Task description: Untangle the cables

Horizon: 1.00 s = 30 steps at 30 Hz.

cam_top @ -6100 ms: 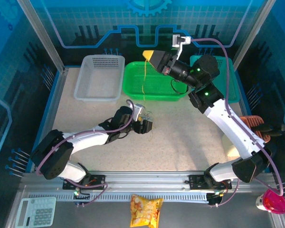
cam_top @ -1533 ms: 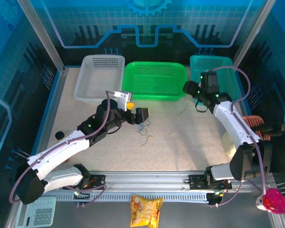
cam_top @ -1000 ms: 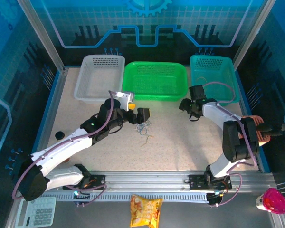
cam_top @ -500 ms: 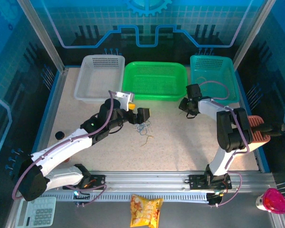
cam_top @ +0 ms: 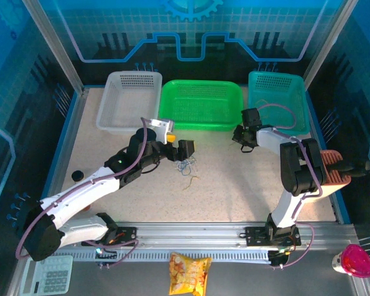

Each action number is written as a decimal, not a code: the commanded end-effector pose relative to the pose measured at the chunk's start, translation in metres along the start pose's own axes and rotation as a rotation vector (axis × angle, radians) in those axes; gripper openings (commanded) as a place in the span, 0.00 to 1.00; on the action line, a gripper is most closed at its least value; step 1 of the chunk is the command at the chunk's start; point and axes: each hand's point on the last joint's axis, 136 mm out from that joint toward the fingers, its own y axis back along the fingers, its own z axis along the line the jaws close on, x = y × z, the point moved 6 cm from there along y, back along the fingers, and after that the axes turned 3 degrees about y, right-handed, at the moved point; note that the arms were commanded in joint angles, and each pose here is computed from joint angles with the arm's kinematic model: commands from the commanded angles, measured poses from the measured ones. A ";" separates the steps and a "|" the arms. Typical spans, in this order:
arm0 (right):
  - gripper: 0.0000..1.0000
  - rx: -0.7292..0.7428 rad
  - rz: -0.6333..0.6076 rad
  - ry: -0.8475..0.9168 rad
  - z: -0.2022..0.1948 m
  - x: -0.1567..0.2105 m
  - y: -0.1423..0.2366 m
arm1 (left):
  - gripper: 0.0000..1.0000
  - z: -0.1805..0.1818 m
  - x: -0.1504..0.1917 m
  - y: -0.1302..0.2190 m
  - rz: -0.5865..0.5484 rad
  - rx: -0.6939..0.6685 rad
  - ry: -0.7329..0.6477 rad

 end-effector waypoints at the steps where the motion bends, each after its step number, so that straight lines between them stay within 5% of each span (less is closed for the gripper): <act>1: 0.03 0.000 0.076 0.003 -0.004 0.020 -0.008 | 0.99 -0.003 -0.006 0.004 -0.036 0.022 0.007; 18: 0.00 -0.183 -0.269 0.014 0.031 -0.056 0.136 | 0.99 -0.008 -0.011 0.005 -0.044 0.037 0.002; 30: 0.00 0.171 -0.383 -0.157 -0.022 -0.135 0.117 | 0.99 -0.012 -0.016 0.010 -0.055 0.045 -0.004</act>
